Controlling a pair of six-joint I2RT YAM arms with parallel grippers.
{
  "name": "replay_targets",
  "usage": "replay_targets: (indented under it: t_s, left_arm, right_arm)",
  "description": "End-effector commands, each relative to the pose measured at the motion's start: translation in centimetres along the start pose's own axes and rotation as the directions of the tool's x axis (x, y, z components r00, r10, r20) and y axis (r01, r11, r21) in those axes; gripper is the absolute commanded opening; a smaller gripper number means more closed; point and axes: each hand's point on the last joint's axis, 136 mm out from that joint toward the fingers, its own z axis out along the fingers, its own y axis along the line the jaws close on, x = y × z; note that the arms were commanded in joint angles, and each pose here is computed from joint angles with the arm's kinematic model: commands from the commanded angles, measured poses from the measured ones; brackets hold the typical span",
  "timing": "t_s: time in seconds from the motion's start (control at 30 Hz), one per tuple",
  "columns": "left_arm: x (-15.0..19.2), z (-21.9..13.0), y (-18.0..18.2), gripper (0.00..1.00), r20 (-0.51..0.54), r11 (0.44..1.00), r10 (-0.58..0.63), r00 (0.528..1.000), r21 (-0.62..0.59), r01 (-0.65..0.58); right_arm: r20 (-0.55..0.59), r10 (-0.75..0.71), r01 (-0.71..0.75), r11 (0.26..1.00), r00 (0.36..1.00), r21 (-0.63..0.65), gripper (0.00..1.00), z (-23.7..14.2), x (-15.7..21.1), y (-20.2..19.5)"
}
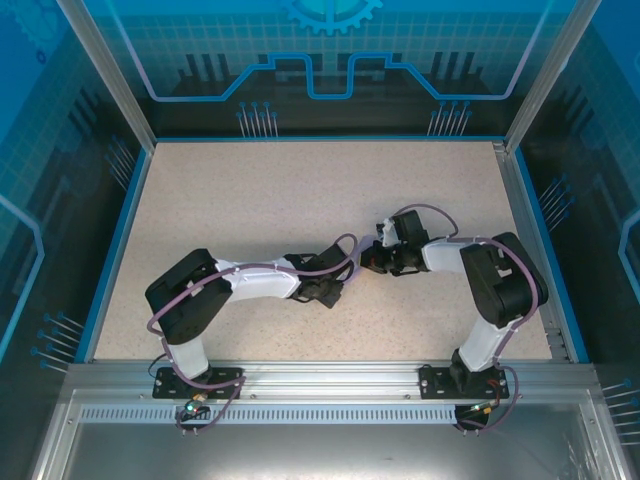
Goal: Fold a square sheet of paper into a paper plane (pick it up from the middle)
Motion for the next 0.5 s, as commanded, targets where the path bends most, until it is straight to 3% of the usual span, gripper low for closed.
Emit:
replay_targets:
  t_s: [0.0, 0.47]
  left_arm:
    - [1.7, 0.7, 0.7, 0.21, -0.06, 0.997, 0.059, 0.996, -0.049, -0.062]
    - [0.6, 0.3, 0.0, 0.24, -0.036, 0.992, 0.112, 0.993, -0.06, -0.114]
  right_arm:
    - [0.003, -0.021, 0.021, 0.998, 1.0, 0.06, 0.0, 0.0, -0.6, -1.0]
    - [-0.027, -0.067, 0.07, 0.984, 0.997, 0.165, 0.0, 0.1, -0.2, -2.3]
